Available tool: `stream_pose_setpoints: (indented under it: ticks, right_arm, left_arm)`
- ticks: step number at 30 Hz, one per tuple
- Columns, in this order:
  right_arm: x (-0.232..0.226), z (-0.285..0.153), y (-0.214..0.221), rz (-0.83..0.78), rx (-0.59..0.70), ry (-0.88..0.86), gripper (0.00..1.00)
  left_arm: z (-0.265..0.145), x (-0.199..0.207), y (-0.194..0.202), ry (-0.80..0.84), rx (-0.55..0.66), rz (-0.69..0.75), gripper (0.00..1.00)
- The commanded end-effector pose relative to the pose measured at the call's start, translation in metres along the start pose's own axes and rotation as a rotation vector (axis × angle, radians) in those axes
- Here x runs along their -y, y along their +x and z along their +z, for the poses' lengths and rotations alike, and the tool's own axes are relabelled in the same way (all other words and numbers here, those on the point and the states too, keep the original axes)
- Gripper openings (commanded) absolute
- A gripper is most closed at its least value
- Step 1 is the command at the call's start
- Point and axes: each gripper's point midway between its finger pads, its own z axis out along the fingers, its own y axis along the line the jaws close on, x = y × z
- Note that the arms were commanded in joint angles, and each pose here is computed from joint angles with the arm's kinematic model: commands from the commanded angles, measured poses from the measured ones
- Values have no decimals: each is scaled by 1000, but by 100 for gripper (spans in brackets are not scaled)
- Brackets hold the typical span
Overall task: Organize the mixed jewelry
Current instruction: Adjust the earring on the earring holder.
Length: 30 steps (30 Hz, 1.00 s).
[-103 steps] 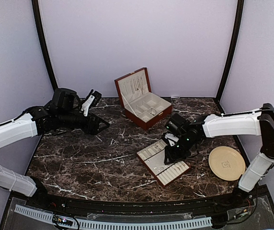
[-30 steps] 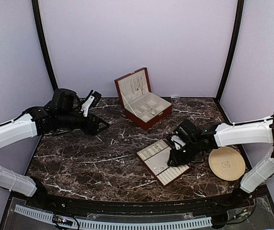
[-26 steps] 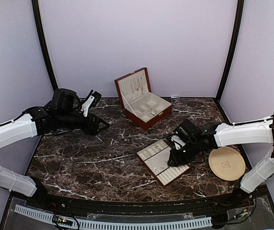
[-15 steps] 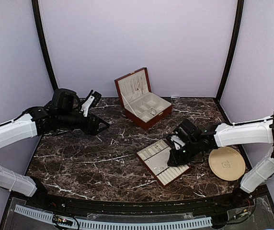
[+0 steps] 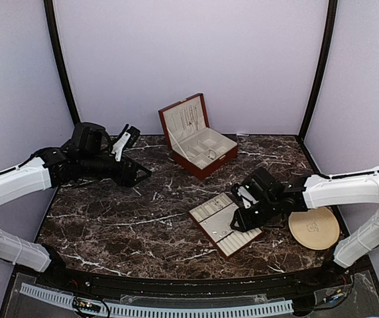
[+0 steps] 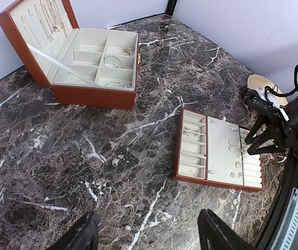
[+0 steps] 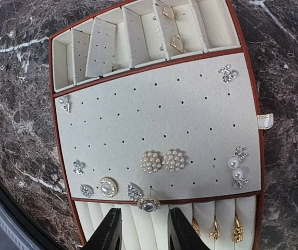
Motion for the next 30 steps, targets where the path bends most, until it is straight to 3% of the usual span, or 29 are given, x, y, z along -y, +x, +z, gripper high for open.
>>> stream_pose_setpoints:
  ticks: [1,22,30]
  right_arm:
    - [-3,0,-5,-38,67,6,33]
    - [1,16,0,-70,62,45,31]
    - [1,19,0,-70,55,46,25]
  left_arm:
    - [-7,2,0,7,16,0,68]
    - [-7,2,0,9,16,1,68]
    - [-8,2,-1,9,18,1,67]
